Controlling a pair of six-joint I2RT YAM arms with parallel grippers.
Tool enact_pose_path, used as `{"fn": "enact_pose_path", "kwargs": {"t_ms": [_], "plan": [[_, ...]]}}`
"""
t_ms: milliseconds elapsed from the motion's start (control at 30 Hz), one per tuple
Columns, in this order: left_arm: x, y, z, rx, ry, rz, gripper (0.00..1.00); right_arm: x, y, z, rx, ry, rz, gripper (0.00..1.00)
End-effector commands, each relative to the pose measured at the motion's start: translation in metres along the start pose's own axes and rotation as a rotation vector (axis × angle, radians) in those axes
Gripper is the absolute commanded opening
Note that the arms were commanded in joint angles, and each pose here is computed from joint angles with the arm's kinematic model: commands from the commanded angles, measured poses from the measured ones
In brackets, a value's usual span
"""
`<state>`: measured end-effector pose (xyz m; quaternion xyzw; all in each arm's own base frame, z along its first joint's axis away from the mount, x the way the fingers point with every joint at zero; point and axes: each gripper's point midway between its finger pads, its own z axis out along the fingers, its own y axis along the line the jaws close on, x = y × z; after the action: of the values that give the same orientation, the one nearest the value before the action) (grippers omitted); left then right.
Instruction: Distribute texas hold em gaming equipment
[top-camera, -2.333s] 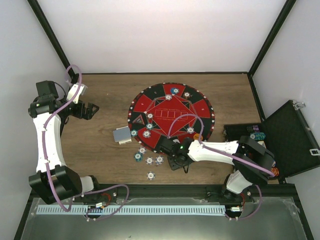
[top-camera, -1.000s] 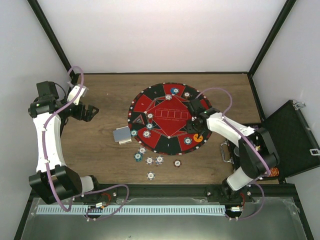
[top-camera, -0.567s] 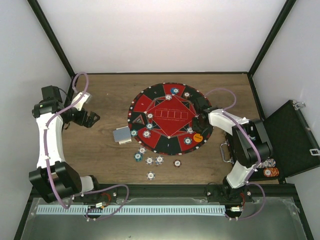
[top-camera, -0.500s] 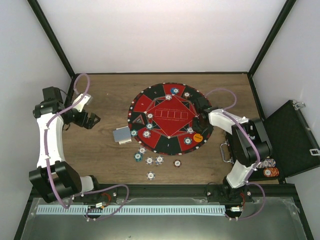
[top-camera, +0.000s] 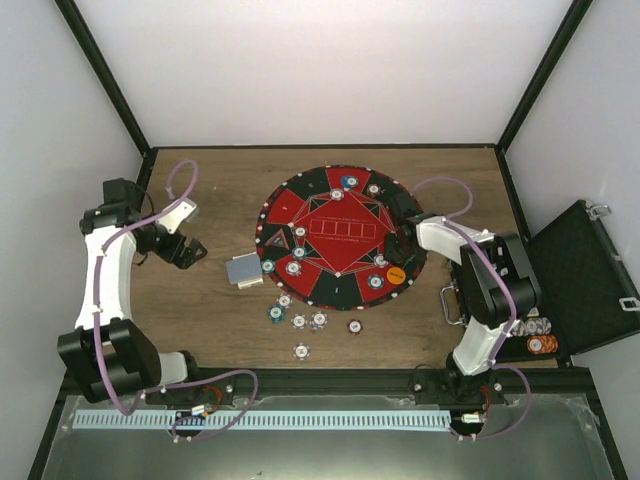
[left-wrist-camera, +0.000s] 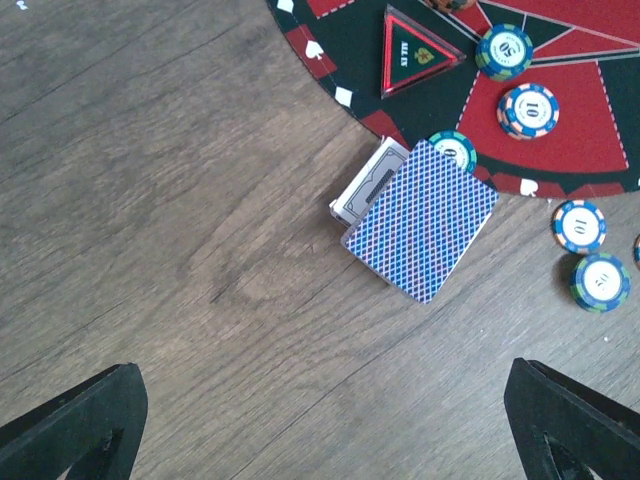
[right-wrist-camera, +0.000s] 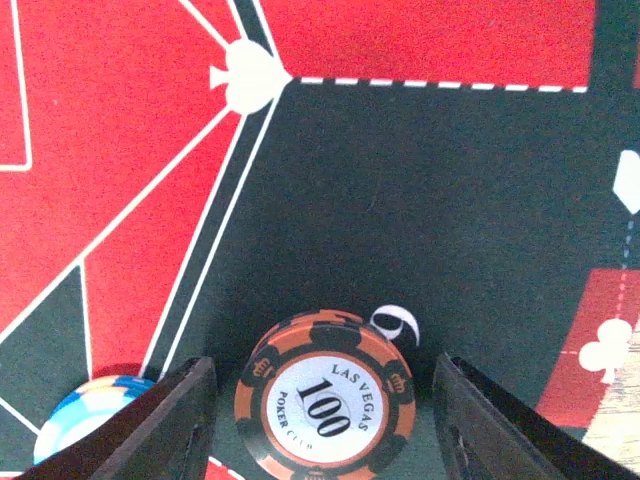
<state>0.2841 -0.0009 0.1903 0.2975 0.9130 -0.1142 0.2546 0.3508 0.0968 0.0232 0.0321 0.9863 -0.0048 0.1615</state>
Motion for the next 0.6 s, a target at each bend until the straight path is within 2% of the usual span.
{"fn": "enact_pose_path", "kwargs": {"t_ms": [0, 133, 300, 567], "plan": [[0.005, -0.003, 0.007, 0.004, 0.031, 0.041, 1.00, -0.033, -0.003, -0.026, 0.009, -0.100, 0.023, 0.66], [0.009, -0.012, 0.014, 0.012, 0.050, 0.088, 1.00, -0.050, 0.003, -0.056, -0.026, -0.157, 0.026, 0.76], [0.013, -0.026, 0.037, -0.010, 0.117, 0.182, 1.00, -0.061, 0.023, -0.093, -0.104, -0.220, 0.008, 0.80], [0.026, -0.038, 0.079, -0.068, 0.241, 0.428, 1.00, -0.043, 0.068, -0.125, -0.276, -0.230, -0.073, 0.93]]}}
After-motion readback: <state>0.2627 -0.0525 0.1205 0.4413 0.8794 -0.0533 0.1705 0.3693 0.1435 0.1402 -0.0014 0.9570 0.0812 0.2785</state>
